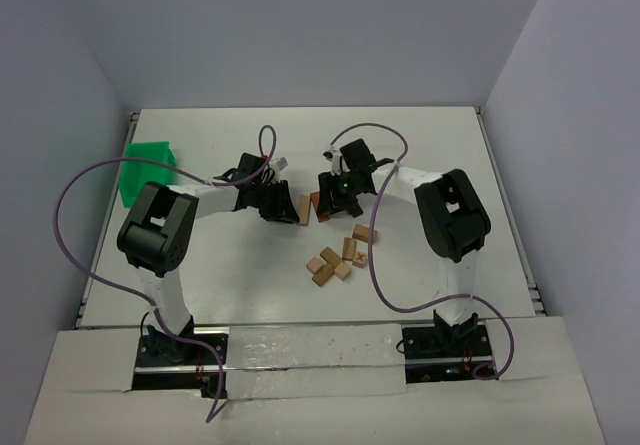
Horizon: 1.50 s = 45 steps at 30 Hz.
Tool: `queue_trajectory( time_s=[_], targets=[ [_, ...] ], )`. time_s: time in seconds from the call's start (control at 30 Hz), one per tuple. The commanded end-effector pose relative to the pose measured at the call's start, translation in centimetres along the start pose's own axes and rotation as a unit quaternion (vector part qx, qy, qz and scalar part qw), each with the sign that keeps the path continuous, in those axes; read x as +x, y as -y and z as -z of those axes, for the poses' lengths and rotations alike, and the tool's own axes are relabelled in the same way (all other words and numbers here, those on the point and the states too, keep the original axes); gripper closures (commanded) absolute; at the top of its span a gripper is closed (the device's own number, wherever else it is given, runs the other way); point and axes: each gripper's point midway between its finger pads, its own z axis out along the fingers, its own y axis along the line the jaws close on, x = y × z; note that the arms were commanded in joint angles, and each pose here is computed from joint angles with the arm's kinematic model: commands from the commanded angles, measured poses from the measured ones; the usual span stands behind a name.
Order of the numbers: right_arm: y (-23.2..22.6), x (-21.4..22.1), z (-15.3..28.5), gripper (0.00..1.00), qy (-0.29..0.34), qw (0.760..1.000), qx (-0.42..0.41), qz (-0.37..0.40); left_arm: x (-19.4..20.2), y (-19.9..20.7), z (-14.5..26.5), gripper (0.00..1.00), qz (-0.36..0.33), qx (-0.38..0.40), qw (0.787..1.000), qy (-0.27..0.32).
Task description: Build the wood block tower
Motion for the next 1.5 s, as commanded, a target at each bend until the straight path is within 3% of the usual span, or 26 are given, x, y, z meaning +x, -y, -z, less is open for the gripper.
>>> queue_trajectory(
  time_s=[0.0, 0.27, 0.53, 0.73, 1.47],
  targets=[
    [-0.8, -1.0, -0.5, 0.46, 0.009, 1.000, -0.017, -0.005, -1.9, 1.5, -0.6, 0.65, -0.011, 0.026, 0.999, 0.021],
    [-0.8, -0.3, -1.5, 0.52, -0.007, 0.999, -0.029, -0.033, -2.1, 1.7, -1.5, 0.64, 0.002, 0.034, 0.999, 0.018],
    [0.0, 1.1, -2.5, 0.77, -0.027, 0.998, -0.017, -0.057, -2.0, 1.4, -2.4, 0.68, 0.011, 0.021, 1.000, 0.012],
    [0.6, 1.8, -3.0, 0.83, -0.038, 0.997, -0.008, -0.064, -1.7, 0.8, -3.0, 0.73, 0.023, 0.013, 1.000, 0.006],
    [1.5, 3.6, -3.9, 0.87, -0.065, 0.995, 0.009, -0.070, -2.0, -0.8, -3.6, 0.76, 0.015, -0.021, 1.000, 0.012]
  ],
)
